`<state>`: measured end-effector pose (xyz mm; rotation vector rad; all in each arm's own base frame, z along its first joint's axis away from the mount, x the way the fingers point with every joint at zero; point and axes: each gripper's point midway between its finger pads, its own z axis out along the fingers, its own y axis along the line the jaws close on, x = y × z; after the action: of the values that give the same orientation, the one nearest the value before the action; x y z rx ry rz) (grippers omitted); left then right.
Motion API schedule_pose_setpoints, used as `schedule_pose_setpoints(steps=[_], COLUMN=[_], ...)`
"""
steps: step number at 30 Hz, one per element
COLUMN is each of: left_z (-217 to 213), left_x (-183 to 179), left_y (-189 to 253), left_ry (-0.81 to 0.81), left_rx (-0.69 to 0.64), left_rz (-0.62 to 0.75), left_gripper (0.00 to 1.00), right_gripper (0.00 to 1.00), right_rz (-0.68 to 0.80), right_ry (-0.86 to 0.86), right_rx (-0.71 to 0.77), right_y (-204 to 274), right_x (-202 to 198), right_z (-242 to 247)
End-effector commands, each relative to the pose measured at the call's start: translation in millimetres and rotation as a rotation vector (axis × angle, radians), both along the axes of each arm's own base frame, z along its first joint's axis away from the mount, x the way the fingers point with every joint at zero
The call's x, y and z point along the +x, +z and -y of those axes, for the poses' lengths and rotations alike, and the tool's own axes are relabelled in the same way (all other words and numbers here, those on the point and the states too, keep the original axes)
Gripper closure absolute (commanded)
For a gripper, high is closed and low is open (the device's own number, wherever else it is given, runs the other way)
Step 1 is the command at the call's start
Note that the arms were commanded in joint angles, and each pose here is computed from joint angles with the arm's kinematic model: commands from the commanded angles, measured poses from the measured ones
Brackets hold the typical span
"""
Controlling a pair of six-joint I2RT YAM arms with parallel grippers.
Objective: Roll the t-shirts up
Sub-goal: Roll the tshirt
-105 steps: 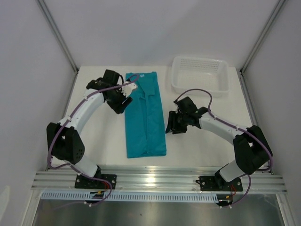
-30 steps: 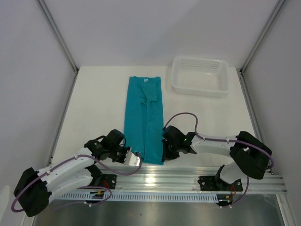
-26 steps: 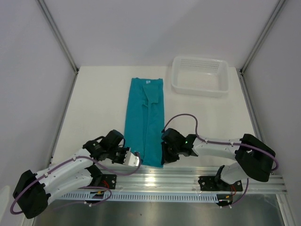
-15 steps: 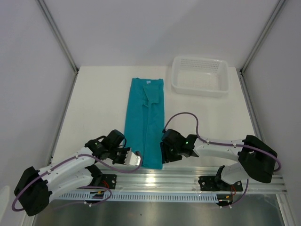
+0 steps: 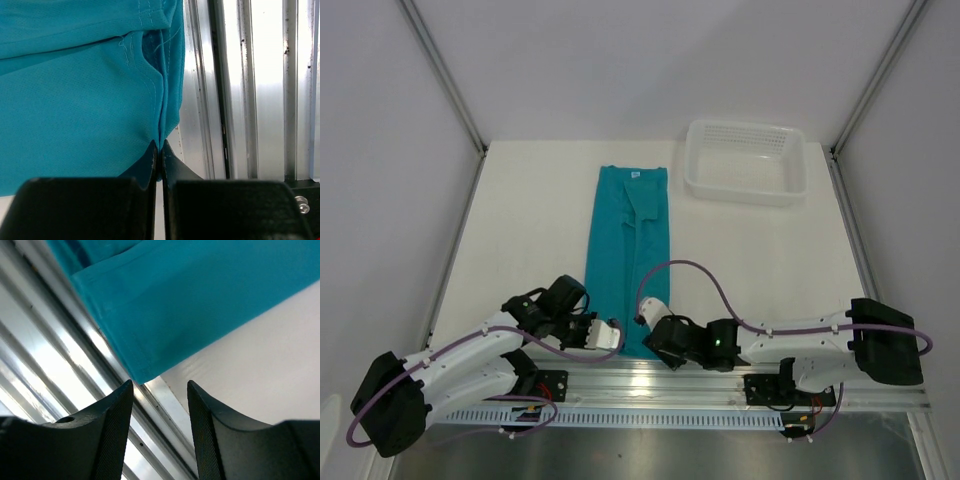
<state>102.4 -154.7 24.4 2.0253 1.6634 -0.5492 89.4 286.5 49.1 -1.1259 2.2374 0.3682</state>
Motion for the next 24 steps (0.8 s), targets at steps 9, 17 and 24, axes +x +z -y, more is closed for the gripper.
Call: schedule_pose_setpoints(steps=[9, 17, 24], left_z=[15.9, 11.9, 10.8], left_x=[5.5, 8.2, 14.1], left_y=[13.4, 8.9, 11.7], left_ry=[0.069, 0.086, 0.131], left_rx=[-0.096, -0.073, -0.082], left_rz=[-0.028, -0.035, -0.058], left_gripper=[0.99, 0.99, 0.99], right_gripper=[0.49, 0.44, 0.45], right_rz=[0.438, 0.457, 0.449], right_ry=[0.432, 0.672, 0.865], right_rx=[-0.112, -0.120, -0.192], right_y=[34.0, 24.4, -10.1], right_x=[11.1, -7.0, -23.7], right_z=[2.7, 25.7, 21.7])
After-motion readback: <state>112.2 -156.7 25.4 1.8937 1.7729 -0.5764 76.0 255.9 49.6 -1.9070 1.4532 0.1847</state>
